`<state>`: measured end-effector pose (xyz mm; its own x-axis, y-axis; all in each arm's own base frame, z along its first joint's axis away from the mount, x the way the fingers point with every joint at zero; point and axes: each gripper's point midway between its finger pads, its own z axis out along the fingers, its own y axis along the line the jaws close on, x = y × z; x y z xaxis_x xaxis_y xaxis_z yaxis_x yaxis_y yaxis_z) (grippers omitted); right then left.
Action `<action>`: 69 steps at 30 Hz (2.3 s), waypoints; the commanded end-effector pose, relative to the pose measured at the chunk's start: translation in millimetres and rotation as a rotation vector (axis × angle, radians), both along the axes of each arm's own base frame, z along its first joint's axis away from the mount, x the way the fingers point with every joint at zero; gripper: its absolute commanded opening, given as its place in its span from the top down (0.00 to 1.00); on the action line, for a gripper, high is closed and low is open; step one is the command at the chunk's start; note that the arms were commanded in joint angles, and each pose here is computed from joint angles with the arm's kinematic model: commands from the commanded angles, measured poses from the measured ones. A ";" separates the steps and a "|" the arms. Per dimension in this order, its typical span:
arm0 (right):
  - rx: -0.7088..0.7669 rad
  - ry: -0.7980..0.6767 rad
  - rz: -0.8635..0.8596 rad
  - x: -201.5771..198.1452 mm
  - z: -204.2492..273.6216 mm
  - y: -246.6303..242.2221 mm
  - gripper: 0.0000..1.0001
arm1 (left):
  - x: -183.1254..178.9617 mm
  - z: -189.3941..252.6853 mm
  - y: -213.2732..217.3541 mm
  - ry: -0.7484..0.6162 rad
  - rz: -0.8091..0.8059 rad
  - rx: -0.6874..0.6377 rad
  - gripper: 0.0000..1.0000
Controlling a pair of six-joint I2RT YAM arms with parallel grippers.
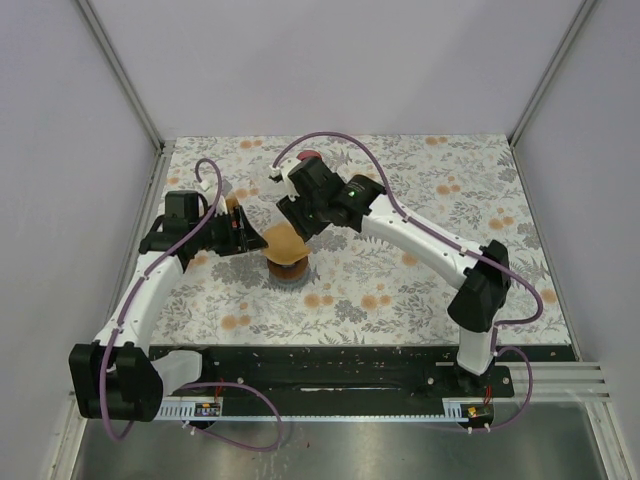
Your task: Place the coffee filter in the dripper
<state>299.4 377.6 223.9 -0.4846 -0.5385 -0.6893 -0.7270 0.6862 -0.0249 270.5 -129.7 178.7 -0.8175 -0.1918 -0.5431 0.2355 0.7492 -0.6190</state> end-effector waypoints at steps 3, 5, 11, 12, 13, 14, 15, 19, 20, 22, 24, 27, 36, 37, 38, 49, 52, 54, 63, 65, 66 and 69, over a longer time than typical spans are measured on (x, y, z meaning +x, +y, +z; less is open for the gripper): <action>0.072 0.077 0.051 3.6 -27.1 11.8 0.45 | 14.5 -2.3 0.9 -0.053 0.019 0.027 0.41; 0.078 0.087 0.066 4.3 -33.7 17.6 0.45 | 14.7 -5.1 -0.3 -0.049 0.012 0.030 0.43; 0.053 0.108 0.070 6.2 -50.7 20.5 0.45 | 10.8 -17.4 1.2 -0.042 -0.004 0.067 0.45; 0.053 0.111 0.070 6.6 -52.9 21.4 0.45 | 10.3 -19.0 1.3 -0.039 -0.006 0.069 0.46; 0.055 0.108 0.071 7.3 -53.0 22.2 0.45 | 9.8 -20.5 1.5 -0.039 -0.008 0.074 0.47; 0.055 0.110 0.071 7.6 -54.8 23.1 0.45 | 10.3 -21.3 2.2 -0.039 -0.006 0.078 0.47; 0.053 0.112 0.070 8.4 -57.5 24.2 0.45 | 10.4 -21.9 1.4 -0.039 -0.010 0.082 0.48; 0.041 0.117 0.068 12.8 -65.0 28.1 0.45 | 13.4 -20.3 -2.0 -0.055 -0.019 0.099 0.49; 0.039 0.117 0.065 13.9 -66.3 28.7 0.45 | 14.1 -18.6 -3.4 -0.063 -0.024 0.101 0.49; 0.033 0.125 0.066 14.1 -70.0 29.9 0.46 | 15.0 -17.2 -5.4 -0.072 -0.033 0.109 0.49; 0.025 0.117 0.095 14.1 -71.9 30.9 0.49 | 16.6 -17.6 -5.1 -0.080 -0.034 0.126 0.49; 0.023 0.129 0.109 11.8 -75.5 32.0 0.52 | 18.7 -20.5 -3.4 -0.080 -0.029 0.141 0.49; 0.012 0.135 0.121 11.1 -80.8 32.0 0.63 | 23.3 13.8 -15.9 -0.166 -0.094 0.089 0.43; 0.013 0.136 0.122 10.9 -80.8 32.2 0.65 | 22.0 12.1 -18.8 -0.161 -0.105 0.081 0.42; 0.015 0.136 0.123 10.9 -80.6 32.6 0.65 | 20.6 12.0 -21.0 -0.160 -0.117 0.074 0.41; 0.039 0.142 0.123 9.6 -77.4 36.2 0.72 | 36.0 -2.4 -26.2 -0.197 -0.100 0.159 0.35; 0.048 0.143 0.125 9.2 -77.1 37.7 0.74 | 38.8 -6.4 -28.0 -0.187 -0.095 0.161 0.39; 0.052 0.143 0.126 8.5 -76.1 38.6 0.75 | 38.7 -10.2 -28.5 -0.177 -0.093 0.169 0.44; 0.053 0.144 0.124 8.5 -77.9 36.5 0.80 | 38.6 -13.1 -22.9 -0.188 -0.083 0.205 0.79; 0.050 0.141 0.123 8.3 -77.8 36.2 0.80 | 37.6 -14.0 -21.9 -0.191 -0.085 0.211 0.91; 0.049 0.139 0.120 9.1 -77.7 35.1 0.80 | 37.2 -11.7 -21.9 -0.198 -0.087 0.210 0.95; 0.050 0.136 0.123 8.8 -77.5 35.8 0.81 | 38.1 -9.4 -23.0 -0.206 -0.092 0.212 0.98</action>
